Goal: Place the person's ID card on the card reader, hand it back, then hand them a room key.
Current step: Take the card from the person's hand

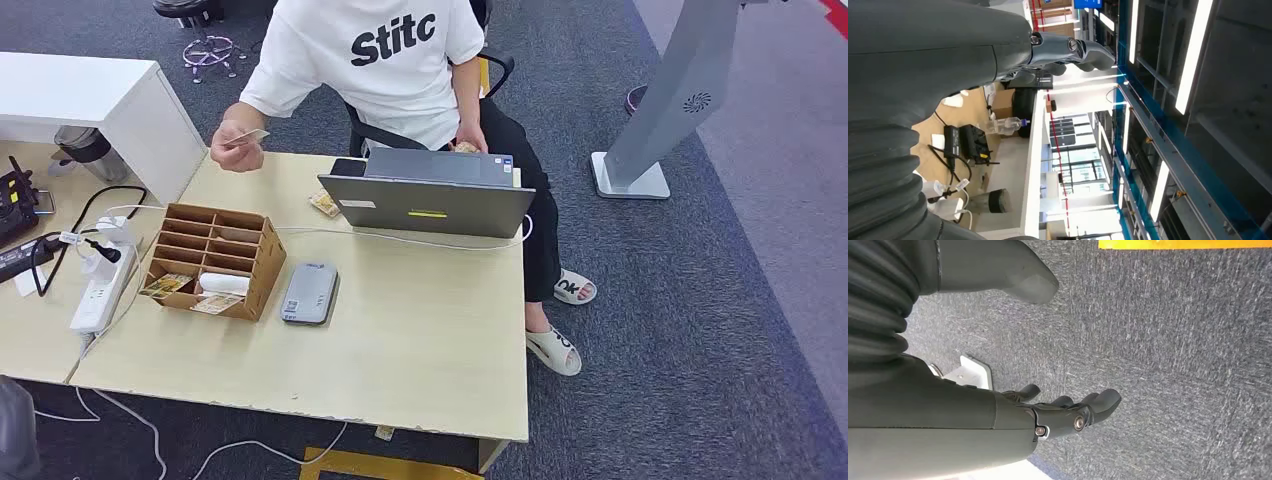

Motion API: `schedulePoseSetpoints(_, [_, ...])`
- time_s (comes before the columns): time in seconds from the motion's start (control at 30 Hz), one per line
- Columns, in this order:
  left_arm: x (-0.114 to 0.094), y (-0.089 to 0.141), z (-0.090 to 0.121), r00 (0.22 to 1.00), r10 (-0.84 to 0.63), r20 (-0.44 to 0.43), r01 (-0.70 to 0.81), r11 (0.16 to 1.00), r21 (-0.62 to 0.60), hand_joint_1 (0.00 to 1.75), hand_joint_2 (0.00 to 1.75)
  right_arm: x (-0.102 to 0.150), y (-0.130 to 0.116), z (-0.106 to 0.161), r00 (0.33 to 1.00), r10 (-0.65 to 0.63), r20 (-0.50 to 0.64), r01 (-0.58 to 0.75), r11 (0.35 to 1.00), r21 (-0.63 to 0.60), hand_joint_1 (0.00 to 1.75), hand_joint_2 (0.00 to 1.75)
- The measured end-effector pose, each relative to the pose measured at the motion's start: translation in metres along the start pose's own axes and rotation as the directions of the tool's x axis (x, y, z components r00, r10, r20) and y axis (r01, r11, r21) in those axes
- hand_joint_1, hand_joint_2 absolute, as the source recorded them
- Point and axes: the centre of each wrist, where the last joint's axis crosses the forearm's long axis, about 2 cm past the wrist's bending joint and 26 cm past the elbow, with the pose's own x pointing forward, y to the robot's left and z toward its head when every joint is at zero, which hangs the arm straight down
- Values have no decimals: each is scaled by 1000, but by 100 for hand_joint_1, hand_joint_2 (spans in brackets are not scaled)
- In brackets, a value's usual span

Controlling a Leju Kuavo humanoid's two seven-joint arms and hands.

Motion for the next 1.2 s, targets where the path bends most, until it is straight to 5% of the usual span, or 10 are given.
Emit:
schedulePoseSetpoints(0.33, [7, -17, -6, 991, 43, 127, -29, 994, -107, 0, 175, 0, 0, 0, 1000, 9, -8, -9, 1000, 19, 0, 175])
schedulePoseSetpoints(0.57, [-27, -64, -12, 991, 65, 121, -23, 947, -320, 0, 175, -1, -6, -5, 999, 36, -9, -36, 997, 62, 0, 175])
schedulePoseSetpoints(0.93, [-85, -141, -72, 949, -200, 243, 301, 804, -513, 0, 175, -4, -17, -12, 996, 88, -14, -87, 993, 78, 0, 175])
schedulePoseSetpoints(1.2, [-100, -165, -80, 861, -333, 385, 498, 707, -502, 0, 175, -3, -19, -13, 993, 117, 0, -117, 990, 79, 0, 175])
